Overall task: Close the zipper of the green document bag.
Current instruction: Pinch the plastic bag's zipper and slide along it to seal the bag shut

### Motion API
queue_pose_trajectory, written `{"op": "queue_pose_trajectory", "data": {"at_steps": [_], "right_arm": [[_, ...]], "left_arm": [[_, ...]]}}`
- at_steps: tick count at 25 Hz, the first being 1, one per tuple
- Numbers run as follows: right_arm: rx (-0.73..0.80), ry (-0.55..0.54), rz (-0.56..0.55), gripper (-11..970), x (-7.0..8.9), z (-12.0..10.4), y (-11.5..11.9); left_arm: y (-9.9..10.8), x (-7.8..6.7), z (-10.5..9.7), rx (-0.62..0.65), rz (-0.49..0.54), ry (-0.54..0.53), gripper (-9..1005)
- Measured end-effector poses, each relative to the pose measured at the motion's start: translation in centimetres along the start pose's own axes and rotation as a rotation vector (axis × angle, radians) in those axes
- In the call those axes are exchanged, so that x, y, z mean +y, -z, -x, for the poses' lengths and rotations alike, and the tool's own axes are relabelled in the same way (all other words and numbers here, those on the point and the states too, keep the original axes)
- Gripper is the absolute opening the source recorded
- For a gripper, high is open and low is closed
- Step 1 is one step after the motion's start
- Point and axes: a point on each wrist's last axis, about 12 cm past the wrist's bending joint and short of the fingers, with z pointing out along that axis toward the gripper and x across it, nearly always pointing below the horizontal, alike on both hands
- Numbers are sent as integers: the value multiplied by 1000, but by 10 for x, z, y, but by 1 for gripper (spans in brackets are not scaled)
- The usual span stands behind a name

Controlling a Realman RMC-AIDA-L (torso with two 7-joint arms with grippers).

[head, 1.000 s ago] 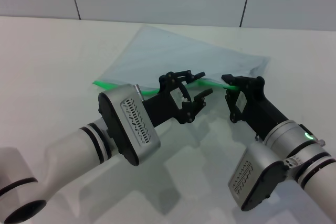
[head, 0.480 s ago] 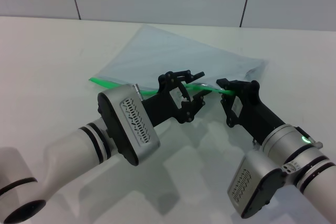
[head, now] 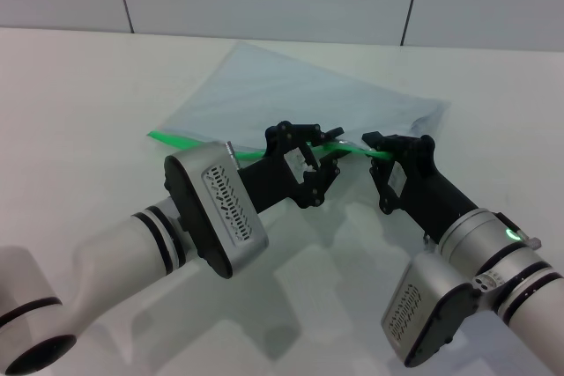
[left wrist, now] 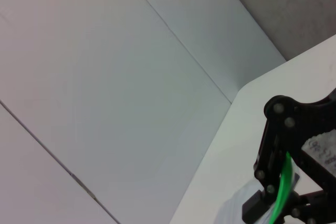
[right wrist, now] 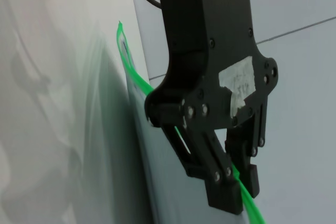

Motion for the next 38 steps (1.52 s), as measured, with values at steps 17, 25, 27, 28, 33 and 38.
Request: {"op": "queue_pose_trajectory", "data": {"at_steps": [17, 25, 27, 28, 33, 38], "right_arm": [[14, 15, 5, 58, 1, -7, 1], [37, -11, -11, 63, -1, -15, 2], [42, -20, -18, 65, -2, -18, 2], [46, -24, -20, 65, -3, -19, 2], [75, -45, -45, 69, -6, -29, 3], [108, -57, -77, 72, -10, -41, 5]], "left_arm": [[0, -2, 0, 5, -1, 7, 85], [1, -2, -1, 7, 0, 13, 84], [1, -2, -1, 9, 0, 15, 84], [1, -2, -1, 10, 0, 15, 84], [2, -2, -2, 13, 3, 15, 83], [2, -1, -2, 15, 11, 20, 83]]}}
